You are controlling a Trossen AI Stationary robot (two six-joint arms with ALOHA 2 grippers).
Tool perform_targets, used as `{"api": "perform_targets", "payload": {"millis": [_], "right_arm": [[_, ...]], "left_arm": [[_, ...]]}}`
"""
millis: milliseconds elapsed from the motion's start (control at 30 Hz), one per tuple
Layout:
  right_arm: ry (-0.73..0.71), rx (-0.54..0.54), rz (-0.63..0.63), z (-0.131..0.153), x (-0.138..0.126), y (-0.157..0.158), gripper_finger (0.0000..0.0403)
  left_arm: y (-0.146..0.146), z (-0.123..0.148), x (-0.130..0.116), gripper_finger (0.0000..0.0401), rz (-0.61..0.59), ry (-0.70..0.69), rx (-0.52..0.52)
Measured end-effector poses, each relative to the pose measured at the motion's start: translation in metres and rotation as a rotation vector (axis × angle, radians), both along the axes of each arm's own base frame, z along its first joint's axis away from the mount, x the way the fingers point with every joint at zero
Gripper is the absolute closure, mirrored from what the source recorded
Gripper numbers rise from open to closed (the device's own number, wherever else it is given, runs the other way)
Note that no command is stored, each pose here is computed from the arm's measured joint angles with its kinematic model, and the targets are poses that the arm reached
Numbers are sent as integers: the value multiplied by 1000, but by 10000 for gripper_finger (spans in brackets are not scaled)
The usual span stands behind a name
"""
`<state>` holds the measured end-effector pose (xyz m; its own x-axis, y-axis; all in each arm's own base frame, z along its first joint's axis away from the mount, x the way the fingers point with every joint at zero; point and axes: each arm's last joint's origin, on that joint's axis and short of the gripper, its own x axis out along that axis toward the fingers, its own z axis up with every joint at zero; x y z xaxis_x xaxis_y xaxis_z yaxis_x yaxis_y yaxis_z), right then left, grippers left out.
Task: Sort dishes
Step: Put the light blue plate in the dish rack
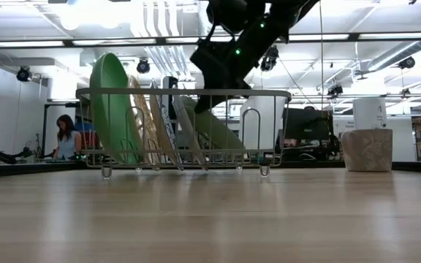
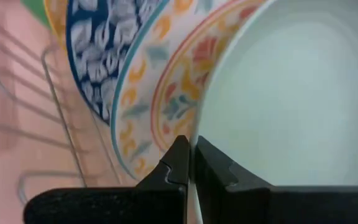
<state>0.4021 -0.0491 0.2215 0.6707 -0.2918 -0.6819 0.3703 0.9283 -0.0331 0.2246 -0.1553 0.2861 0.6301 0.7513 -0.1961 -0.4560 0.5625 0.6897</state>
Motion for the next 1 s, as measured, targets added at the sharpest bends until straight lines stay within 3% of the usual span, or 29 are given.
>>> {"api": "perform_targets", "payload": {"millis": [233,367,600,833,1000], "right_arm": [[-136,91,-69,26,-5,1,402],[-250,166,-40,43,-7,0,402],[-381,195,-9,72,-22,-18,402],[-572,290,59,80,-33,-33,403],[-733,329,36,65,-50,-32,403]], "left_arm": [[0,0,0,401,0,0,1],[0,0,0,401,0,0,1],[0,0,0,401,-2,0,1],[0,1,0,401,-2,-4,5],[0,1,-1,401,-3,-4,4]]}}
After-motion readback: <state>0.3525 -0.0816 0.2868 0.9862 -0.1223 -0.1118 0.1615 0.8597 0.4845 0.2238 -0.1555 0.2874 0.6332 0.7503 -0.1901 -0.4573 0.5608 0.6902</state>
